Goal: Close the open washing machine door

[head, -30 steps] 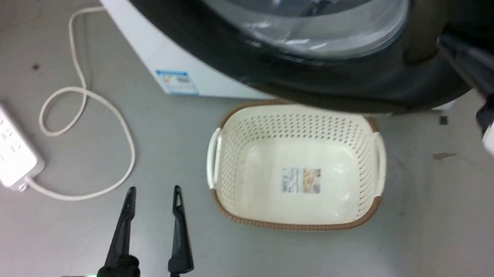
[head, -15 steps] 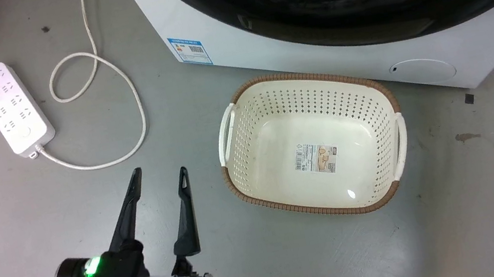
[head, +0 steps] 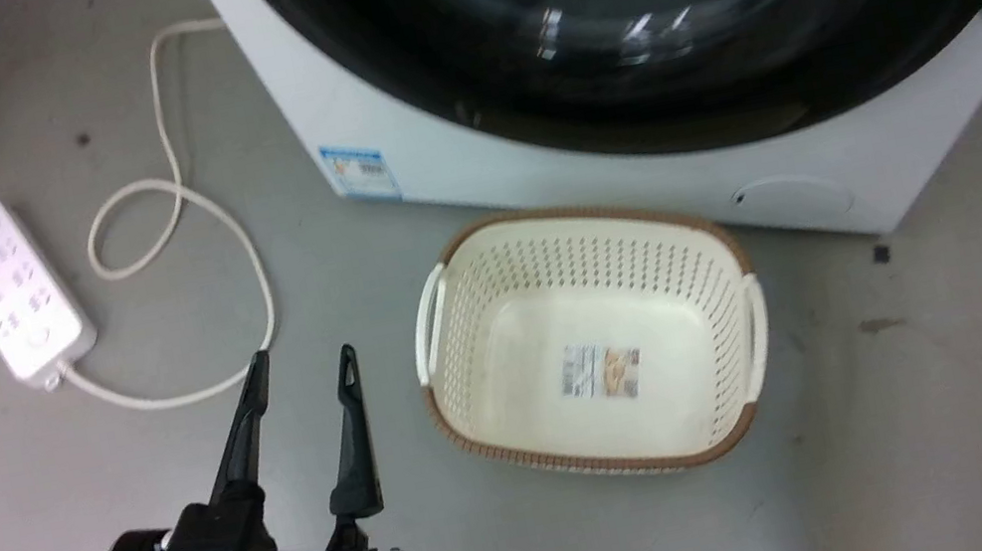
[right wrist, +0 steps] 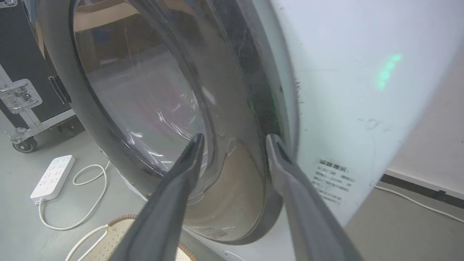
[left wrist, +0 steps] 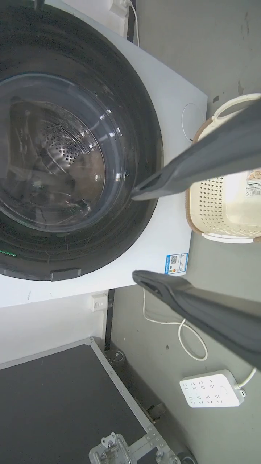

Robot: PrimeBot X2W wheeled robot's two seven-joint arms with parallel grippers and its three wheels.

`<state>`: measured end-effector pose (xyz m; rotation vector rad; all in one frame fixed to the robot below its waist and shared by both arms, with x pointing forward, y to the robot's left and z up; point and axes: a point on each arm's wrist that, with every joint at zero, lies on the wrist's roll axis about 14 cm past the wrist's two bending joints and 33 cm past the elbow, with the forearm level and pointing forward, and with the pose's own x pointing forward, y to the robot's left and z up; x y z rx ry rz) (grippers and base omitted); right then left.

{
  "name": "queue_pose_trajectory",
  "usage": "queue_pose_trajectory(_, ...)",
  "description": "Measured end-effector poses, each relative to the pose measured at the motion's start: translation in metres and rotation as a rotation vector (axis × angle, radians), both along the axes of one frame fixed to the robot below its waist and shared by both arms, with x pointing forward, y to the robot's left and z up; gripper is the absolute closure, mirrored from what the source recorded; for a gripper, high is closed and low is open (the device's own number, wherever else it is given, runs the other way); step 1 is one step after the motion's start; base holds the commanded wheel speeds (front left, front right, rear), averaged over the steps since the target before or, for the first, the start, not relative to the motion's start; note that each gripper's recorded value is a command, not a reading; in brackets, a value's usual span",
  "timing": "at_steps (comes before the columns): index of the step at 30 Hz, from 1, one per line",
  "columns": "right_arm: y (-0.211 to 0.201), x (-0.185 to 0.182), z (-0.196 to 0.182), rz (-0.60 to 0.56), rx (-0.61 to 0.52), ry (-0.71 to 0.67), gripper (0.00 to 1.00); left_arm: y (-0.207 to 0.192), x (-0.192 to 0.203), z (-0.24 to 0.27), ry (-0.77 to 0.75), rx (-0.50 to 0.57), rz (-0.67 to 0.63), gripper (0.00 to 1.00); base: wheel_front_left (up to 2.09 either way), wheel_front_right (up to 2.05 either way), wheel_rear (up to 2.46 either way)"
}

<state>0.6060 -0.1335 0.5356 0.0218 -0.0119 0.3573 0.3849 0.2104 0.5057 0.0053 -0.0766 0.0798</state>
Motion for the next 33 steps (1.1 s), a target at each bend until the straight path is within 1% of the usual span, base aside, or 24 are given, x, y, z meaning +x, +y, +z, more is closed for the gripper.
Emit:
queue_pose_trajectory(5, -0.008, -0.042, 0.002, -0.015, 0.033, -0.003, 0.00, -0.004, -0.009, 0.005, -0.016, -0.031, -0.024, 0.00, 0.00, 0.00, 0.00)
queue_pose_trajectory(8, -0.018, -0.068, 0.020, -0.054, 0.112, -0.055, 0.00, -0.007, -0.016, 0.008, -0.026, -0.049, -0.040, 0.00, 0.00, 0.00, 0.00)
queue_pose_trajectory(10, -0.022, -0.090, 0.027, -0.073, 0.134, -0.095, 0.00, -0.010, -0.020, 0.009, -0.030, -0.056, -0.054, 0.00, 0.00, 0.00, 0.00)
queue_pose_trajectory(16, -0.032, -0.167, 0.014, -0.156, 0.121, -0.134, 0.00, -0.022, -0.030, 0.011, -0.040, -0.076, -0.100, 0.00, 0.00, 0.00, 0.00)
queue_pose_trajectory(20, -0.043, -0.205, 0.010, -0.237, 0.122, -0.151, 0.00, -0.033, -0.032, 0.014, -0.049, -0.080, -0.139, 0.00, 0.00, 0.00, 0.00)
queue_pose_trajectory(25, -0.060, -0.234, 0.001, -0.315, 0.097, -0.144, 0.00, -0.043, -0.032, 0.015, -0.051, -0.082, -0.172, 0.00, 0.00, 0.00, 0.00)
queue_pose_trajectory(29, -0.058, -0.247, -0.012, -0.317, 0.071, -0.111, 0.00, -0.046, -0.034, 0.008, -0.032, -0.085, -0.185, 0.00, 0.00, 0.00, 0.00)
queue_pose_trajectory(33, -0.054, -0.251, -0.017, -0.308, 0.050, -0.097, 0.00, -0.047, -0.036, 0.005, -0.020, -0.084, -0.186, 0.00, 0.00, 0.00, 0.00)
